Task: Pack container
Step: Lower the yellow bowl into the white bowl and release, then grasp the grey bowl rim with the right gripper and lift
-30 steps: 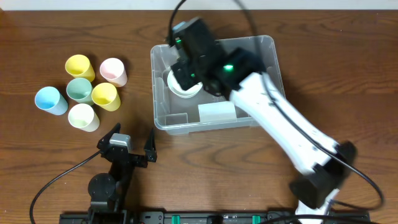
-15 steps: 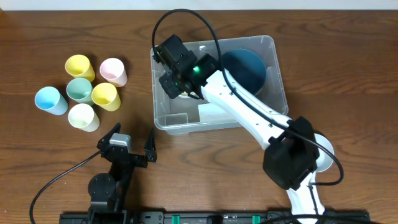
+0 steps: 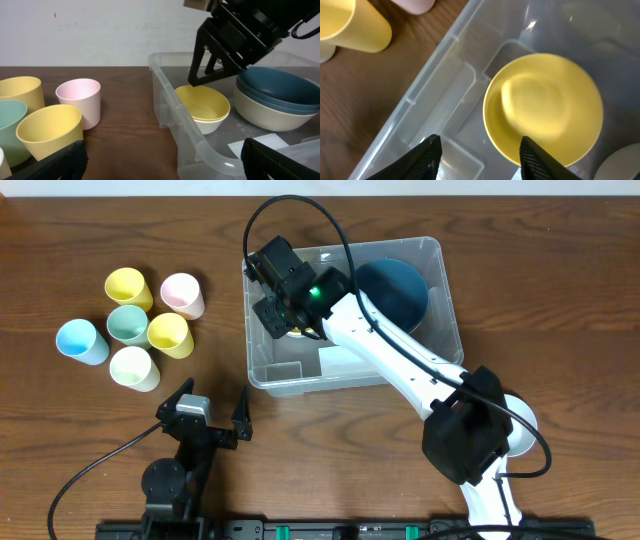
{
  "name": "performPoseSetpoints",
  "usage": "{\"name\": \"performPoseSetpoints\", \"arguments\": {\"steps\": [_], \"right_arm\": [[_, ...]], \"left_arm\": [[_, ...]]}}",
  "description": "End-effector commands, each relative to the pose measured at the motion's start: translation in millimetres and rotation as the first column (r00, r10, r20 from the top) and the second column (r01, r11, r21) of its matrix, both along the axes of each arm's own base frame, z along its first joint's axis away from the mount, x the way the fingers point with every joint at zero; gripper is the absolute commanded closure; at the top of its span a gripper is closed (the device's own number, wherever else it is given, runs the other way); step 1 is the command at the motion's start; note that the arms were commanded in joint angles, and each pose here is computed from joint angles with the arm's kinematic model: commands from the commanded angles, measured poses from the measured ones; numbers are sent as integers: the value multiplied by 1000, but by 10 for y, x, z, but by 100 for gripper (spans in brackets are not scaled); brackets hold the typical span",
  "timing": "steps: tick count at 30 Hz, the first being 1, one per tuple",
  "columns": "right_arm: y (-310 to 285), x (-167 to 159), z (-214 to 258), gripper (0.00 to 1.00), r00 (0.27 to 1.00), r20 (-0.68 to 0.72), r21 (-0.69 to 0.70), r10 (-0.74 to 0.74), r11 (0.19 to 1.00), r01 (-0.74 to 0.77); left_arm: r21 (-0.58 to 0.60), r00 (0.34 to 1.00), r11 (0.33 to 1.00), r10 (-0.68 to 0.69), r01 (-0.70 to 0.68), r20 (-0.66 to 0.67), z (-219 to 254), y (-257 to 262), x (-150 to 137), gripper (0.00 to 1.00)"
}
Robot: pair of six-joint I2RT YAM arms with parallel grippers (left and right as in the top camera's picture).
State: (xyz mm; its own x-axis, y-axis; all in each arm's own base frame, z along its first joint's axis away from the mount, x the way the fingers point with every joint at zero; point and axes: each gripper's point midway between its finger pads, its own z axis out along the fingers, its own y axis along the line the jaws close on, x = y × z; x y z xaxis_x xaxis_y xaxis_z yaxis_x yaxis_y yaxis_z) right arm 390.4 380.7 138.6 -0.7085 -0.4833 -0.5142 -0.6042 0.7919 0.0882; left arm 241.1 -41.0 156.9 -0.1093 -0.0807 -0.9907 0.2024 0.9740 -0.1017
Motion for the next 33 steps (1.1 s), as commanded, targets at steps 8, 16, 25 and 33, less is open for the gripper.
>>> {"name": "performPoseSetpoints", "arguments": {"steps": [8, 16, 25, 33], "right_arm": [[-322, -337, 1113, 39, 999, 17, 97, -31, 995, 30], [-1570, -514, 1630, 32, 947, -3, 14, -322, 946, 322], [-2856, -882, 1754, 30, 792, -111, -101, -600, 800, 592], [-3378, -1302, 2041, 25, 680, -106, -14, -726, 685, 729]], "left_arm": [[15, 999, 1000, -16, 17, -42, -156, -28, -11, 2], [15, 999, 1000, -16, 17, -42, -156, -28, -11, 2], [15, 999, 1000, -16, 17, -42, -156, -28, -11, 2], [15, 999, 1000, -16, 17, -42, -156, -28, -11, 2]]}}
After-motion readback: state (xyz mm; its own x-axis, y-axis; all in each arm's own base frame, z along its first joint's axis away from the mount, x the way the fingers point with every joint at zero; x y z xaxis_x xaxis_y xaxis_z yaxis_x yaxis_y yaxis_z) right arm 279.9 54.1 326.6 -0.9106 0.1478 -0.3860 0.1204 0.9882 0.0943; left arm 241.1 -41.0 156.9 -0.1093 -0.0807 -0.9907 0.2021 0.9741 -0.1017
